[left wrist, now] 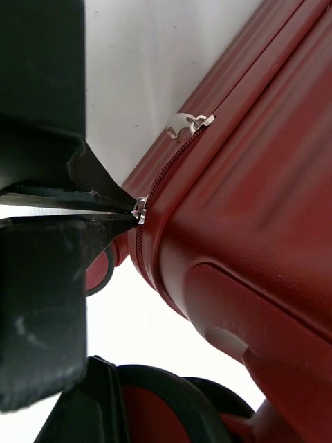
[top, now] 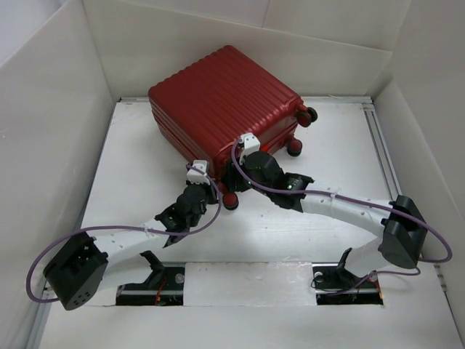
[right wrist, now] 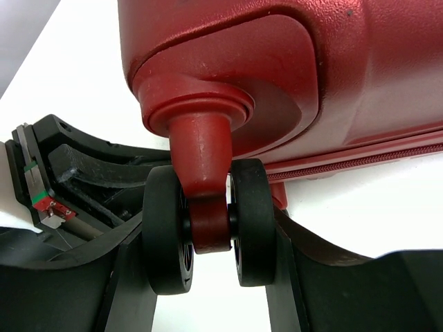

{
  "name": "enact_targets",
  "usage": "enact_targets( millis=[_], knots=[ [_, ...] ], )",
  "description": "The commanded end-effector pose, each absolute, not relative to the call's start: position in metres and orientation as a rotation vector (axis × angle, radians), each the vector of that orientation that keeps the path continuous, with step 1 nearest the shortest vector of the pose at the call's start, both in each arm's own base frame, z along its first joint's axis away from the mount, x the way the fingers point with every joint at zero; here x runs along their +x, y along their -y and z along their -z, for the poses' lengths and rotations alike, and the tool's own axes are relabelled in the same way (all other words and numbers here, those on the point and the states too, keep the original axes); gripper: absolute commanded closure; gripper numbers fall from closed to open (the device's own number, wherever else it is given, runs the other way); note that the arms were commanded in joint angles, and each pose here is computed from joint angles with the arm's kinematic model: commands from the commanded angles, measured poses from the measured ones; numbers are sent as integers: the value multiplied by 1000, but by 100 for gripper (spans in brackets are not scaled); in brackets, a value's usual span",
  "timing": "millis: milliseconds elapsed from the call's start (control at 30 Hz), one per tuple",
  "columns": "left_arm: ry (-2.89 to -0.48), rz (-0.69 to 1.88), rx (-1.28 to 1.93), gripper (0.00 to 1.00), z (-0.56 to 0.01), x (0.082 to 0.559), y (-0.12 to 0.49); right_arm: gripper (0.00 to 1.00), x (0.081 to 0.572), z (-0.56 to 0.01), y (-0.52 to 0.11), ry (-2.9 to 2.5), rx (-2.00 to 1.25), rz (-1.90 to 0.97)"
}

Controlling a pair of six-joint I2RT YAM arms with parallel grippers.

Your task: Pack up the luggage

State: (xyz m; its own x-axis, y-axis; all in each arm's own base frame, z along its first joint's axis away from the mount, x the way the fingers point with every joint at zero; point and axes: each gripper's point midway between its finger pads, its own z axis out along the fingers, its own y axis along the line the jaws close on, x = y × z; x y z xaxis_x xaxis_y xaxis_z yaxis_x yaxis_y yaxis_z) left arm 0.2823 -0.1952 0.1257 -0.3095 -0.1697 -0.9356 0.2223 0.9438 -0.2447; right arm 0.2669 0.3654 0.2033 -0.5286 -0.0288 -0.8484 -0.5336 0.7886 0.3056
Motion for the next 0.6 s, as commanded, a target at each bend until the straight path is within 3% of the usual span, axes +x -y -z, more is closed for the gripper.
enact_targets(
  millis=[0,267,567],
  knots=[
    [-1697,383,-55,100,-173,307,192,100,256,-269,-375,-1868,-378,-855],
    [-1703,184,-262,100,-162,307,145,100,253,-270,-363,-1862,-348,-845],
    [-1759,210,-532,100,-130,328,75,100,241,-245,-335,-1900,-327,-821]
  ],
)
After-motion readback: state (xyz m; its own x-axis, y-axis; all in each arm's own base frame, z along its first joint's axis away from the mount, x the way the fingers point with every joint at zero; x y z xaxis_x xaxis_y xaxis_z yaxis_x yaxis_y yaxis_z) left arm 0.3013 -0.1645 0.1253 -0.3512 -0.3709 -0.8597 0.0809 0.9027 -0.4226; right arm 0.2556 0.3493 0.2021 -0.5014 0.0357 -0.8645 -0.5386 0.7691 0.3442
